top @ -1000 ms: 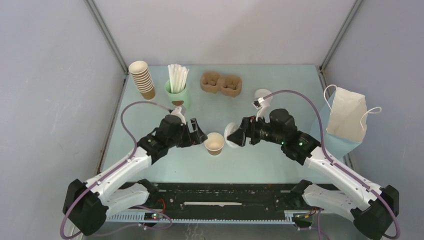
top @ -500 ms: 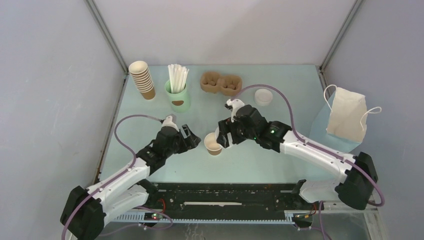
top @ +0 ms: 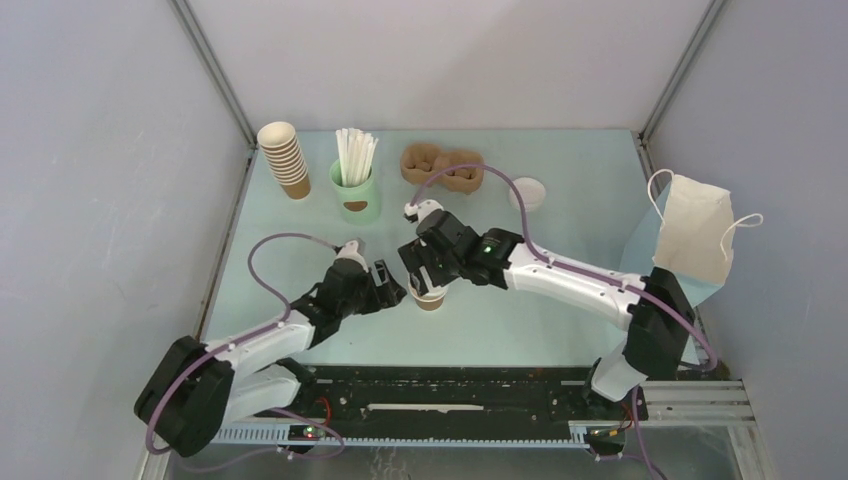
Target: Pack the takeout coffee
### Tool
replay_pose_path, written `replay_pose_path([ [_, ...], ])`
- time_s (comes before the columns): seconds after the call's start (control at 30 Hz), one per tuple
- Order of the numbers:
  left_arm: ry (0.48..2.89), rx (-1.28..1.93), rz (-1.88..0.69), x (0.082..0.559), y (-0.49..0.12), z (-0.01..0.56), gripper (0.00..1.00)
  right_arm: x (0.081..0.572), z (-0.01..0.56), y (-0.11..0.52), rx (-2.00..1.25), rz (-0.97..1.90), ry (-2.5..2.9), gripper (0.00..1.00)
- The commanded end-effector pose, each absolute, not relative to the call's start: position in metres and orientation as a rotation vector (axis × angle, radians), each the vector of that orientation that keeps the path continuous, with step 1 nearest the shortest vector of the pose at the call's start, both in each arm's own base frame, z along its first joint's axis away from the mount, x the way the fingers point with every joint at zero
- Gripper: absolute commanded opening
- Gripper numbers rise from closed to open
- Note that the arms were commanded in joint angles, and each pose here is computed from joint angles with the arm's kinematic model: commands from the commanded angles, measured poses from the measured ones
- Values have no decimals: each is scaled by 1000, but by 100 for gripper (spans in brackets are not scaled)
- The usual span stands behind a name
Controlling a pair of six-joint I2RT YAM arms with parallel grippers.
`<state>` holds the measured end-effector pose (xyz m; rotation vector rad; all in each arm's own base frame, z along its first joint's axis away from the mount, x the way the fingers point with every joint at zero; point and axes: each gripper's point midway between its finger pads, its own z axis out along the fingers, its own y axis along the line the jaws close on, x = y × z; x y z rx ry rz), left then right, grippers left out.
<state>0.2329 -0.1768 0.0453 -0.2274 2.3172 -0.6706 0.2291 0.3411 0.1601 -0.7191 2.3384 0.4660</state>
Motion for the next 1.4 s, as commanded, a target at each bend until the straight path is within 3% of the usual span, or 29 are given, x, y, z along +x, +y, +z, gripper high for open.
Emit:
replay_pose_path([
  [0.0, 2290, -151, -717, 240, -188, 48, 81, 235, 158, 343, -748, 356, 2343, 85],
  [0.27, 2258, -200, -686, 240, -178, 46, 82, 235, 153, 343, -792, 247, 2399, 86],
  [1.37, 2203, -210, -709, 238, -175, 52, 82, 246, 130, 346, -775, 300, 2493, 91],
])
